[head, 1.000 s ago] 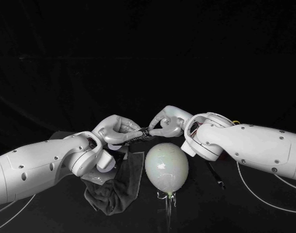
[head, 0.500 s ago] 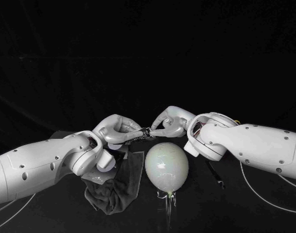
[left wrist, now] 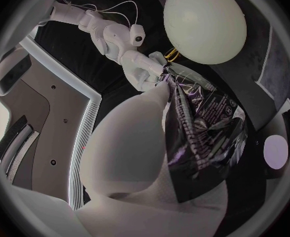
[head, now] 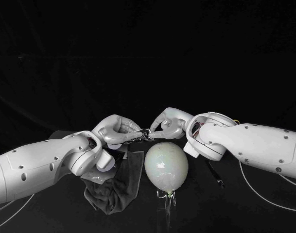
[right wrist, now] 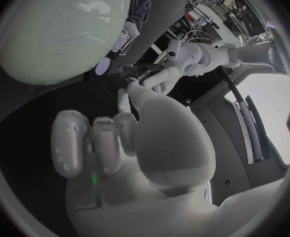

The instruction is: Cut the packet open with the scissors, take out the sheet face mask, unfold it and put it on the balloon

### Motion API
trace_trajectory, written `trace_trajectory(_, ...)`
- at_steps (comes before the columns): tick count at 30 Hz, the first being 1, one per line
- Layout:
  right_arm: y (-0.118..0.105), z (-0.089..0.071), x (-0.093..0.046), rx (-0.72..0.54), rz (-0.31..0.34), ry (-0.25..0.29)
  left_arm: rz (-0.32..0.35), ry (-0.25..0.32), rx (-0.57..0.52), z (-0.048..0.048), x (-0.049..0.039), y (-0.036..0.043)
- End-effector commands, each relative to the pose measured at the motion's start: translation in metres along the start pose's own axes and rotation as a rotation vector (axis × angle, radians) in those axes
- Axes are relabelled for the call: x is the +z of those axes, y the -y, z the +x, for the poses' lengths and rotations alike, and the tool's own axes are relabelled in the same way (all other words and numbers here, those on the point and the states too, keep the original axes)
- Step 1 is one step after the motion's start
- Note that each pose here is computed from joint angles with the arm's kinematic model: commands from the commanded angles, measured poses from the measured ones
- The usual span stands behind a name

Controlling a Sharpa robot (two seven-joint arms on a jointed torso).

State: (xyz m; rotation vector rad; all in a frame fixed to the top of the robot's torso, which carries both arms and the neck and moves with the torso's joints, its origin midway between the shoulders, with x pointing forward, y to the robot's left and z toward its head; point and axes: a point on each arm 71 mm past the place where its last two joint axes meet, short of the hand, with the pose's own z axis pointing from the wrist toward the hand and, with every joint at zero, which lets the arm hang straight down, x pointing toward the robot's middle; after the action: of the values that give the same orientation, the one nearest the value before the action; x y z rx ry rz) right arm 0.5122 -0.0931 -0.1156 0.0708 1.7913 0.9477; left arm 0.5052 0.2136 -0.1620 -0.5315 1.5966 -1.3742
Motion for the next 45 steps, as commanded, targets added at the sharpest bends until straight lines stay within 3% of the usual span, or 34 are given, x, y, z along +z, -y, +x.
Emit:
trace_trajectory(1,-0.0040,0.0098,-0.0004,-0.021,-0.016,-0.075,0.037,-0.015,0.002,0.0036,0.0032,0.0073)
trace_trajectory(25,-0.0046,0.0105,0.0005,-0.034,-0.008,-0.073,0.044,-0.028,0.022,0.0060,0.0036,0.0086)
trace_trajectory(45,-0.0061,0.0045,0.0040,-0.016,-0.002,0.027,0.039,-0.033,0.007,0.0074,0.0031,0.0093)
